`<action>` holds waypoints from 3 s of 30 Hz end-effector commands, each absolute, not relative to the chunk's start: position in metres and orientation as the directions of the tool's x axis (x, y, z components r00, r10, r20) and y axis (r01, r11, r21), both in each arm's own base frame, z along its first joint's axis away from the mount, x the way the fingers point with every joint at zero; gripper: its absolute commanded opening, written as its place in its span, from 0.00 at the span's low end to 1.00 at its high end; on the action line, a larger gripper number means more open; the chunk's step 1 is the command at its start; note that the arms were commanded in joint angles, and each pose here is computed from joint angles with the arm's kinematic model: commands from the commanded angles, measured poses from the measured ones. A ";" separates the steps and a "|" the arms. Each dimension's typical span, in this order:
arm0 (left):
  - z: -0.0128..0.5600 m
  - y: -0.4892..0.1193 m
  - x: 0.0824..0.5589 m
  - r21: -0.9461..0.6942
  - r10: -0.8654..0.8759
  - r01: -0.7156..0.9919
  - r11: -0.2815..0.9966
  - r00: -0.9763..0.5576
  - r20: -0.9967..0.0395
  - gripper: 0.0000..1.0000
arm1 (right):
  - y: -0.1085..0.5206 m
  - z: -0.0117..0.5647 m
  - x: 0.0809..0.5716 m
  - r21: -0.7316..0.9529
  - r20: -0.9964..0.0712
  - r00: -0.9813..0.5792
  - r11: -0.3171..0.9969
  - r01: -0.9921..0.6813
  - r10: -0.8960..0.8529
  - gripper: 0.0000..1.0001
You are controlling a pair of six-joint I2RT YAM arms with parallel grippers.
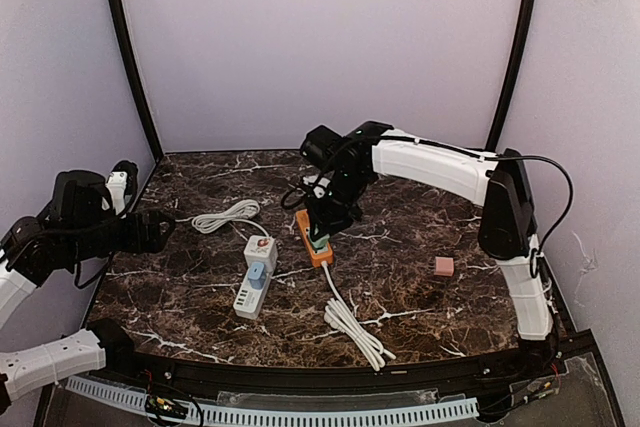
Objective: Insert the plug
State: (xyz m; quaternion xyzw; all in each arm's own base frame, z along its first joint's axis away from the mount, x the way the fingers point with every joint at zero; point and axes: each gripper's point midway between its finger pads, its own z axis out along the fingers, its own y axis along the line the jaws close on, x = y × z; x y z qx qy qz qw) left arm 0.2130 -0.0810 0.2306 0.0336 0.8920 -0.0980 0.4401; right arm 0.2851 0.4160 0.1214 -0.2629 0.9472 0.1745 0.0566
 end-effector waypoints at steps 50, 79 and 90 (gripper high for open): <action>0.213 -0.073 0.211 -0.089 0.018 0.183 0.979 -0.514 -0.858 1.00 | 0.411 0.080 0.315 0.251 -0.139 -0.869 0.832 -0.494 -0.474 0.00; 0.213 -0.070 0.211 -0.087 0.011 0.168 0.982 -0.510 -0.860 1.00 | 0.349 0.076 0.281 0.092 -0.020 -0.857 0.853 -0.514 -0.515 0.00; 0.213 -0.069 0.210 -0.087 0.009 0.165 0.983 -0.509 -0.861 1.00 | 0.330 0.078 0.250 0.060 0.046 -0.846 0.847 -0.528 -0.531 0.00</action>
